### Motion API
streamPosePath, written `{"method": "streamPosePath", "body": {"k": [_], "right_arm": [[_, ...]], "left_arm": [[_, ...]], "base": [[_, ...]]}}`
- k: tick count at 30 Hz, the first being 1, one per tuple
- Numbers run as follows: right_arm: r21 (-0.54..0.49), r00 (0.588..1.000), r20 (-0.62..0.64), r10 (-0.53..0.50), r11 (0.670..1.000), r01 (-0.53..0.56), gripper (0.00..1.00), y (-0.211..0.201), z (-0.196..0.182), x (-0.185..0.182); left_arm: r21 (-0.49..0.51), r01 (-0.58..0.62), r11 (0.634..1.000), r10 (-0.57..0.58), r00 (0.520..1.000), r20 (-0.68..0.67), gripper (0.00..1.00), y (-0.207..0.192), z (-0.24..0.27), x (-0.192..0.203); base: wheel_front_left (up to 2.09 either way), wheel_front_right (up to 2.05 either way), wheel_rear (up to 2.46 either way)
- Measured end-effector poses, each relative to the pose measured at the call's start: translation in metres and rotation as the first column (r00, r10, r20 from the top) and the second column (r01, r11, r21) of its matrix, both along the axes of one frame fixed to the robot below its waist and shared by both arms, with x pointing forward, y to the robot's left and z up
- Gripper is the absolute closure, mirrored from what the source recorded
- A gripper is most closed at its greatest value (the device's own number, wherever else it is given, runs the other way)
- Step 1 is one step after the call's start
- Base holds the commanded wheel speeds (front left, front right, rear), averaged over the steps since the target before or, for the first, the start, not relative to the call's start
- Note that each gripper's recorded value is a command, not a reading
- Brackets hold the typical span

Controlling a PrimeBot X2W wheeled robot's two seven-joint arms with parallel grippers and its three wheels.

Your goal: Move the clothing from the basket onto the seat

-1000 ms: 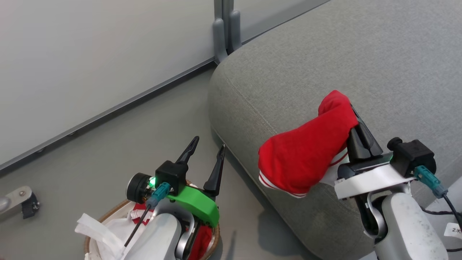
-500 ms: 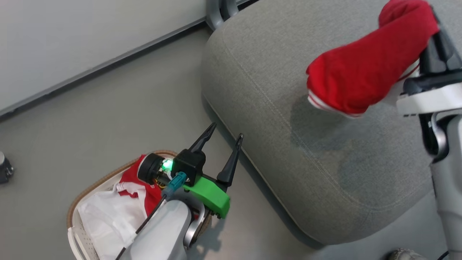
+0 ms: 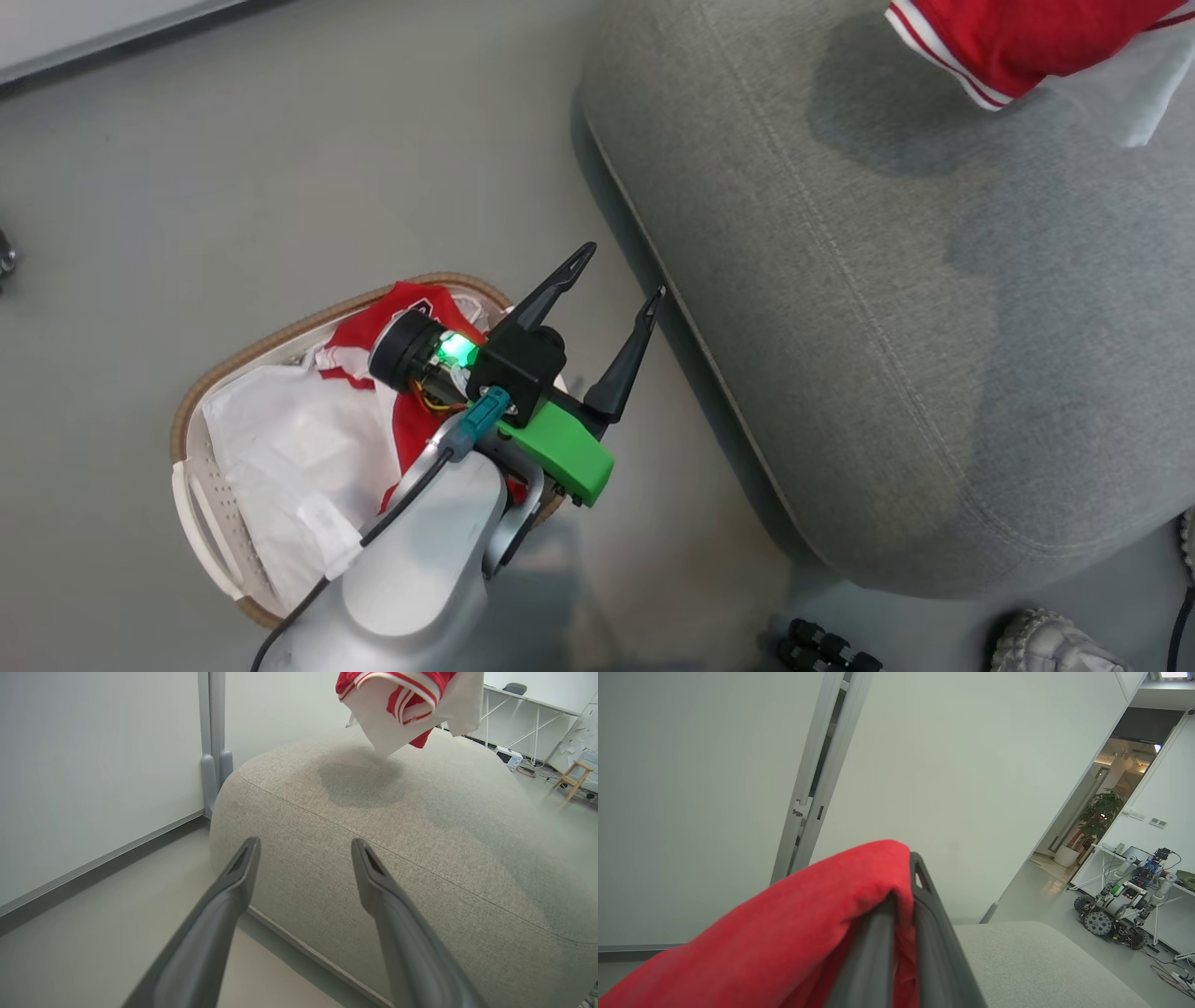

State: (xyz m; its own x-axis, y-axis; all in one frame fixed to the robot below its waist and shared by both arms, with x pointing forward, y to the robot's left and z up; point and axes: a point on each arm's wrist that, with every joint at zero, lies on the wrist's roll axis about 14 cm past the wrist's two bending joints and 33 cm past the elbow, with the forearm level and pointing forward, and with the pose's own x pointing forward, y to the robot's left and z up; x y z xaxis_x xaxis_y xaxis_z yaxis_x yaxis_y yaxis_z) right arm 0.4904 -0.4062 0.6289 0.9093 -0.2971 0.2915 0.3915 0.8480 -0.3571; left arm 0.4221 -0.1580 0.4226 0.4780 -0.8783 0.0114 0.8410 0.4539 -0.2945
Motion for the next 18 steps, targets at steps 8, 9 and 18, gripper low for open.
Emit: {"method": "streamPosePath", "body": {"k": [8,9,18], "right_arm": [[0.103,0.982,-0.171,-0.076,0.990,0.094,1.00,-0.015,-0.088,0.018],[0.120,0.975,-0.201,-0.096,0.985,0.122,1.00,-0.020,-0.103,0.012],[0.209,0.905,-0.365,-0.216,0.929,0.306,0.00,-0.041,-0.176,-0.068]], "left_arm": [[0.046,-0.061,0.997,0.064,0.996,-0.063,0.00,0.026,-0.034,0.015],[0.053,-0.069,0.996,0.072,0.995,-0.070,0.00,0.030,-0.038,0.016],[0.089,-0.106,0.990,0.115,0.989,-0.096,0.00,0.045,-0.043,0.014]], "base": [[0.00,0.00,0.00],[0.00,0.00,0.00],[0.00,0.00,0.00]]}}
